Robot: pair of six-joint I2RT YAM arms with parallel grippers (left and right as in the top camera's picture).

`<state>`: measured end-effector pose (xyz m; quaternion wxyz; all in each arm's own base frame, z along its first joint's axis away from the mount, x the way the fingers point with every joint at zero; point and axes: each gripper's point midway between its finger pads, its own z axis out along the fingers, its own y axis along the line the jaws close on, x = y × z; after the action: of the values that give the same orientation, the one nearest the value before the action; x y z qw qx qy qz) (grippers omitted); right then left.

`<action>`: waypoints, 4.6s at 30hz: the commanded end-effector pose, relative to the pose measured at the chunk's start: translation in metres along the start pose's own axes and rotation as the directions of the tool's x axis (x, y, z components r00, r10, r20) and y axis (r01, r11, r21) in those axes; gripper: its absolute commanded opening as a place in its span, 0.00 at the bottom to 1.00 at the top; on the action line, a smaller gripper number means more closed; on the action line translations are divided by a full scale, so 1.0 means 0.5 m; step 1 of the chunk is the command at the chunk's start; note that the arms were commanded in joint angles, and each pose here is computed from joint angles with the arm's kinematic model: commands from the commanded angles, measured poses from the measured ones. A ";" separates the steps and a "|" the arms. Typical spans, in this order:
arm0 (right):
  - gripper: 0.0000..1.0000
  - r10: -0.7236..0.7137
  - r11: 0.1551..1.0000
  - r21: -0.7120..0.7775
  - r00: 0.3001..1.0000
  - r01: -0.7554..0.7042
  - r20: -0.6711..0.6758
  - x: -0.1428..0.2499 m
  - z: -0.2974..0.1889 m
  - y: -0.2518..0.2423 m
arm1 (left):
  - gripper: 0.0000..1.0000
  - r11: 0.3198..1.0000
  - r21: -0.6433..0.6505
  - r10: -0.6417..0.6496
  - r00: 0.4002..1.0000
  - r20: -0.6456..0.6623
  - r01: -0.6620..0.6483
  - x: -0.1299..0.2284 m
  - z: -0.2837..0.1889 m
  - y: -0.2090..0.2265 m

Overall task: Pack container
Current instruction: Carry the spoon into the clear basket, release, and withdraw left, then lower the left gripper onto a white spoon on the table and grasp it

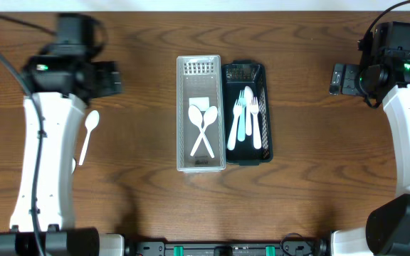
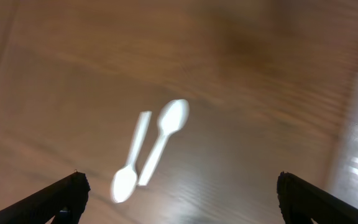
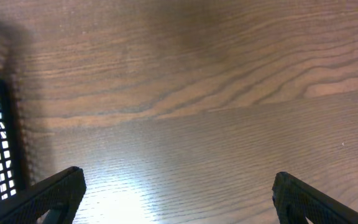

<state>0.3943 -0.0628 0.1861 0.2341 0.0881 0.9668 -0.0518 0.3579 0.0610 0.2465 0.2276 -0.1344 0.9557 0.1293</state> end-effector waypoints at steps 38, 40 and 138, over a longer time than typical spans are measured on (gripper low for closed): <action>0.99 -0.041 0.999 0.023 0.999 0.041 -0.016 0.005 0.008 -0.020 | 0.98 0.956 0.267 0.249 0.814 -0.525 -0.120 0.214 0.423 0.019; 0.99 -0.041 0.999 0.023 0.999 0.041 -0.016 0.005 0.008 -0.020 | 0.98 0.955 0.270 0.253 0.812 -0.525 -0.123 0.215 0.425 0.019; 0.99 -0.063 0.998 0.025 0.998 0.064 -0.013 0.003 0.008 -0.023 | 0.26 0.972 0.234 0.188 0.732 -0.655 -0.040 0.331 0.476 0.001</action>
<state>0.3937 -0.0663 0.1861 0.2317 0.0564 0.9692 -0.0616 0.3415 0.1105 -0.0063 -0.0726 -0.0799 0.9942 -0.0015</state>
